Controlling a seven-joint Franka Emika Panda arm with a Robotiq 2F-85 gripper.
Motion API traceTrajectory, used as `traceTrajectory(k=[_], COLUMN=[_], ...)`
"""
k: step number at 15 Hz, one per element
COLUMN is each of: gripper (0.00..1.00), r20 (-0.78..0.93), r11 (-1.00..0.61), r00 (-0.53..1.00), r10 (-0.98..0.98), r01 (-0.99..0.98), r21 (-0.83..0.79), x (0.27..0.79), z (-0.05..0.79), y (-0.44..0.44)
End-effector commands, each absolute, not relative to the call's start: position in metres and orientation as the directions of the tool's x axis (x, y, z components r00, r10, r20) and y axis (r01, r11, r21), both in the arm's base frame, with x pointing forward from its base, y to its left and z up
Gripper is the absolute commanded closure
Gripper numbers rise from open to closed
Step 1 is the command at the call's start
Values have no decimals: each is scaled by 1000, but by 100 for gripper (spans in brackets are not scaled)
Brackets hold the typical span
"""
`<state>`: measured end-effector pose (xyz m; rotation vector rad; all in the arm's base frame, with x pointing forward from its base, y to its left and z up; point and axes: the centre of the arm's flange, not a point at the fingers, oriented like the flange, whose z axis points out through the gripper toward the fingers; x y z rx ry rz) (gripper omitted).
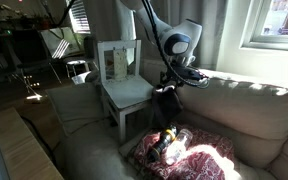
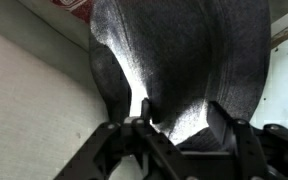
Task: Turn the chair anticlockwise once on the sofa, pick up the black bowler hat and hang it on the right ear of the chair
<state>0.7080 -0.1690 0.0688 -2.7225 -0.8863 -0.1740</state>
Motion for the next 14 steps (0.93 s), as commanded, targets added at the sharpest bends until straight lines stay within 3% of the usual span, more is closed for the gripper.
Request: traceTrajectory(k=[1,5,14], gripper=[69,99,98], r20=[231,238,377], r11=[-753,-749,-728], r00=[788,787,763], r10=[570,570,525], r01=[614,616,632], r21=[-237,-244,-265], x=[710,711,715], z=[60,67,159], y=[-171,-173,-183])
